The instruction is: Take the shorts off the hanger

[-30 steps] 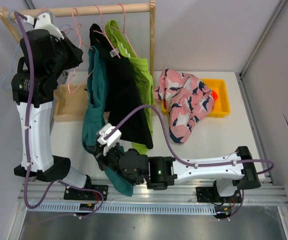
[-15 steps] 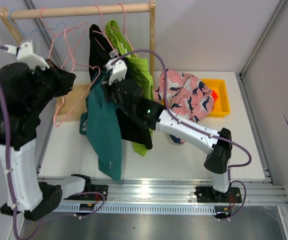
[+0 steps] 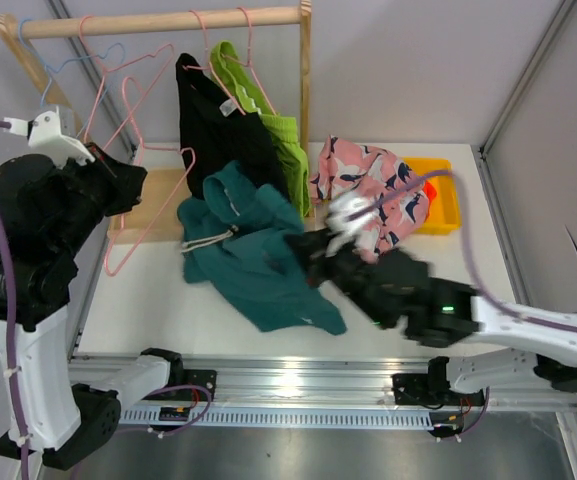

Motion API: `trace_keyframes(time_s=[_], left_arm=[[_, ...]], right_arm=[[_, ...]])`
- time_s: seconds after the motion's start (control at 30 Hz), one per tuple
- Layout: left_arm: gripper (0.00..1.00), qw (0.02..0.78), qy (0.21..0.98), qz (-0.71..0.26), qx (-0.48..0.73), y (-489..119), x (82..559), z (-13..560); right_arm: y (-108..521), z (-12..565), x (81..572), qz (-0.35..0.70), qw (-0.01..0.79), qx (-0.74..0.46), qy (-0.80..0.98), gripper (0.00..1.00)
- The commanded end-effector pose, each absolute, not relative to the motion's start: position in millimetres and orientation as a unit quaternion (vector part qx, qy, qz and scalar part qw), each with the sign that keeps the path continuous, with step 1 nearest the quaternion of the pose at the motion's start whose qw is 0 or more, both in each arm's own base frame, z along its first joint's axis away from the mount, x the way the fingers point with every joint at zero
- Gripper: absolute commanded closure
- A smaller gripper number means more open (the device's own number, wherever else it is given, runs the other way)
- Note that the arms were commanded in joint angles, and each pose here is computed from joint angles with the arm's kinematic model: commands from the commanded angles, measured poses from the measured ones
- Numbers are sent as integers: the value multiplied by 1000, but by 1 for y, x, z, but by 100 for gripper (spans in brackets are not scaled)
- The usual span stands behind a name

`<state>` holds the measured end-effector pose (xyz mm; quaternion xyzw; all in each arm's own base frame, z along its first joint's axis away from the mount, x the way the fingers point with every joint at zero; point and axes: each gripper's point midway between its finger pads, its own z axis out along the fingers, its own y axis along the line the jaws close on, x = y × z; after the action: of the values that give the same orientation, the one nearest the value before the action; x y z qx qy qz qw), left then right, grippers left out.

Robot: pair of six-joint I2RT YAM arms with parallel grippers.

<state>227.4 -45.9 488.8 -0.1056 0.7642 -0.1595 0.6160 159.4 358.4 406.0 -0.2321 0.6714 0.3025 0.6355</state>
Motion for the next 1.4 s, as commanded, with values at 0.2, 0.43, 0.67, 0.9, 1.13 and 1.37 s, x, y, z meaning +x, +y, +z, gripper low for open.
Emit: trace_keyframes(time_s=[0.2,0.43,0.67,0.9,1.13,1.37], left_arm=[[100,626,758,-146,-112,-41,237,476],[100,632,755,-134,-110,-36,234,478],[100,635,755,-126,-104,-34,233,478],[100,635,757,-121,-94,-35,236,476],[100,636,758,-114,-89,-33,235,475],[100,637,756,-118,-93,-35,238,473]], right_arm=[[164,595,174,236,776,-82,579,100],[157,651,208,156,821,-91,542,100],[134,683,266,120,840,-77,523,100],[83,704,318,97,865,-39,492,100],[73,699,361,104,868,-43,484,100],[91,669,381,157,845,-52,508,100]])
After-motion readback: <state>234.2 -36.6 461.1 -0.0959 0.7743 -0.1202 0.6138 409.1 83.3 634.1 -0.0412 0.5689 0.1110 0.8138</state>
